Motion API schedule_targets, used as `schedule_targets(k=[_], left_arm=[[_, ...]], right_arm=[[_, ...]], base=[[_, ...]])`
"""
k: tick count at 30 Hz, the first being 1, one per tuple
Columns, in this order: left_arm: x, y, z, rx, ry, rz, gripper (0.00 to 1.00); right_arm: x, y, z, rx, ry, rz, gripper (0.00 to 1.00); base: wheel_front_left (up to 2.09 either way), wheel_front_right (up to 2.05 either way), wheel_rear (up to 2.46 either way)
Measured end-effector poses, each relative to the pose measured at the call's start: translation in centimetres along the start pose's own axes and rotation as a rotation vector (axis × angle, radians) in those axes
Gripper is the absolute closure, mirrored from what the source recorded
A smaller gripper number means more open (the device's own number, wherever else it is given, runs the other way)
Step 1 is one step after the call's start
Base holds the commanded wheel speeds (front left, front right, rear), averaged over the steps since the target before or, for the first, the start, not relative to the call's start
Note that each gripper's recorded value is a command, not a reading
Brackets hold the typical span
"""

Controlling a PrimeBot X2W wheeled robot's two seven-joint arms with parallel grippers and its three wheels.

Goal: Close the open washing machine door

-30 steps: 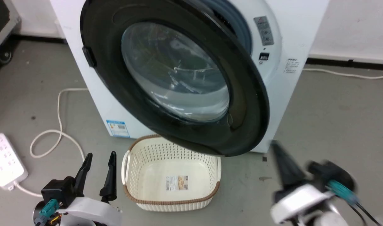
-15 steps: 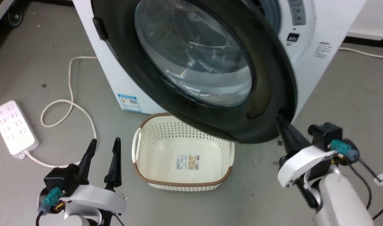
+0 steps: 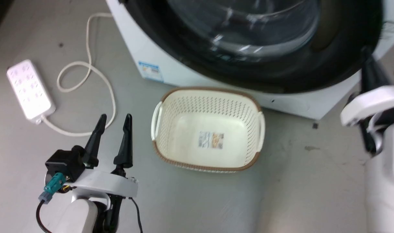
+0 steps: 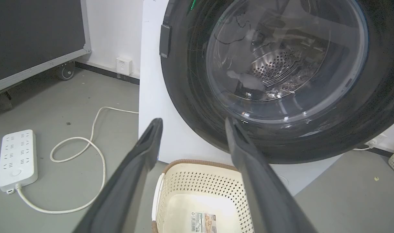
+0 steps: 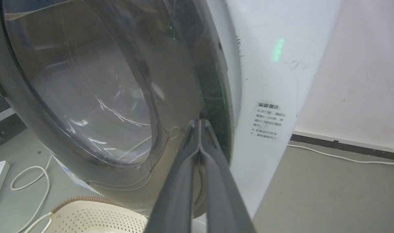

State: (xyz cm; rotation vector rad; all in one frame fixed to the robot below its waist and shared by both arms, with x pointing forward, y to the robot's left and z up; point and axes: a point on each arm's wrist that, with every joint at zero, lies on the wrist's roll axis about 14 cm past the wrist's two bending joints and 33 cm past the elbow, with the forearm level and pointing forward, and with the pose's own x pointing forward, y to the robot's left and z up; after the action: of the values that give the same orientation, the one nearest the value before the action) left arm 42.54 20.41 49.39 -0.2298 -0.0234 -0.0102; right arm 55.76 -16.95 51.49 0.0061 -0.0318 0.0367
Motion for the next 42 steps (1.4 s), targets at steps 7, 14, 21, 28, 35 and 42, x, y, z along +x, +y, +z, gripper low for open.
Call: schedule_targets(k=[7,14,21,28,35,42], left_arm=[[0.2,1.5,-1.0,-0.004,0.014,0.052,0.00],[0.1,2.3,-1.4,-0.001,0.020,0.079,0.00],[0.0,1.3,0.6,0.027,-0.034,0.041,0.00],[0.2,-1.3,1.6,0.063,-0.059,-0.050,0.00],[0.2,-4.6,2.8,0.062,-0.096,-0.128,0.00],[-1.0,-7.0,3.4,0.094,-0.090,-0.196,0.00]], right_arm=[[3.9,-0.1,0.1,-0.015,-0.031,-0.034,1.00],[5.1,0.1,0.2,0.002,-0.055,-0.048,1.00],[2.7,-1.9,5.7,0.062,-0.215,-0.083,1.00],[-4.7,-4.2,6.7,0.051,-0.252,-0.092,1.00],[-12.7,-5.4,5.0,0.006,-0.191,-0.106,1.00],[-18.2,-5.3,3.8,0.017,-0.145,-0.113,1.00]], base=[[0.00,0.00,0.00],[0.00,0.00,0.00],[0.00,0.00,0.00],[0.00,0.00,0.00],[0.00,0.00,0.00],[0.00,0.00,0.00]])
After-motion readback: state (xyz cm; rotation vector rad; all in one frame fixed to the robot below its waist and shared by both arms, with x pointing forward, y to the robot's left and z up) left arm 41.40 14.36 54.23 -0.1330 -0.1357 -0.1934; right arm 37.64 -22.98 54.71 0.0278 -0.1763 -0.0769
